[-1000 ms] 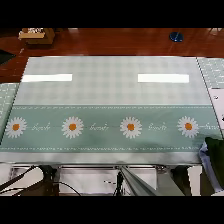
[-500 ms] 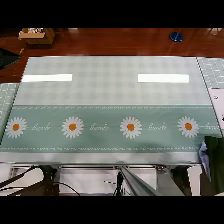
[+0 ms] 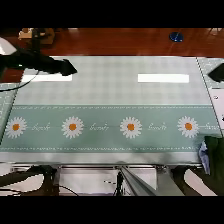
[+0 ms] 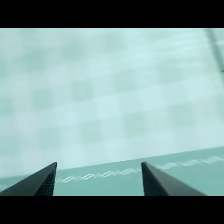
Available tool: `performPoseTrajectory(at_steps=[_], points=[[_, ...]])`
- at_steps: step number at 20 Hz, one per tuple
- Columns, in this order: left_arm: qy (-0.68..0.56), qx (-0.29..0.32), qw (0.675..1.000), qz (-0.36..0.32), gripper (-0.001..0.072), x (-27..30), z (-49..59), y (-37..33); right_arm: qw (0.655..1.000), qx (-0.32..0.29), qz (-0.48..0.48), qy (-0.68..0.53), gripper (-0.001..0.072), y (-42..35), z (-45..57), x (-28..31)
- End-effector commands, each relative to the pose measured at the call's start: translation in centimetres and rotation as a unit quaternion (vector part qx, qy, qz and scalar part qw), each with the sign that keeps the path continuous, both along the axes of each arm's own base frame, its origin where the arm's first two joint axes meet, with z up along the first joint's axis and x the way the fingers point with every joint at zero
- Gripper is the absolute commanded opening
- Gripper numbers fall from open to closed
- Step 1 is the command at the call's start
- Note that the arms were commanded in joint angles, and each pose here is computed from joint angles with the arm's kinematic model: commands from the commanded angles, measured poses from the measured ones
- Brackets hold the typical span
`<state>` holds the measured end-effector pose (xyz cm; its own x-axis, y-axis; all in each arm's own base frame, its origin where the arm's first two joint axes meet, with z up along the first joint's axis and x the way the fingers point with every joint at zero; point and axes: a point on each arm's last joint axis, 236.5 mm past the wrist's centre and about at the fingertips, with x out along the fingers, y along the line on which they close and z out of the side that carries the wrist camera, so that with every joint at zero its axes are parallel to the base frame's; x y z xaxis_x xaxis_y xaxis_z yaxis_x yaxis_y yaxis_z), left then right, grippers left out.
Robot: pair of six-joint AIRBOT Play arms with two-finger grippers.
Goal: Fold the shirts.
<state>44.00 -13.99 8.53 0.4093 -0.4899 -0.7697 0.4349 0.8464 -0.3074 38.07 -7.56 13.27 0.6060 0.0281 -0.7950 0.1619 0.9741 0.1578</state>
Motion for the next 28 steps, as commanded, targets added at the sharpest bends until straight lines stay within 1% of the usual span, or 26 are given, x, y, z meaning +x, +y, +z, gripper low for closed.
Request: performPoseTrajectory(at_steps=[1, 3, 6, 28], points=[[0.006, 0.128, 0.991, 0.029, 0.072, -0.5, -2.6, -0.5, 0.991, -0.038, 0.099, 0.083, 0.0602, 7.0, -3.9, 1.6], [0.007, 0.132, 0.991, 0.027, 0.072, -0.8, -2.7, -1.3, 0.979, -0.058, 0.134, 0.139, 0.0602, 8.7, -6.4, 0.5], [0.006, 0.133, 0.991, 0.024, 0.072, -0.9, -2.7, -1.5, 0.971, -0.09, 0.155, 0.158, 0.0599, 9.3, -7.4, 0.3], [0.006, 0.132, 0.991, 0.024, 0.072, -0.9, -2.7, -1.5, 0.971, -0.091, 0.155, 0.156, 0.0598, 9.3, -7.4, 0.4]])
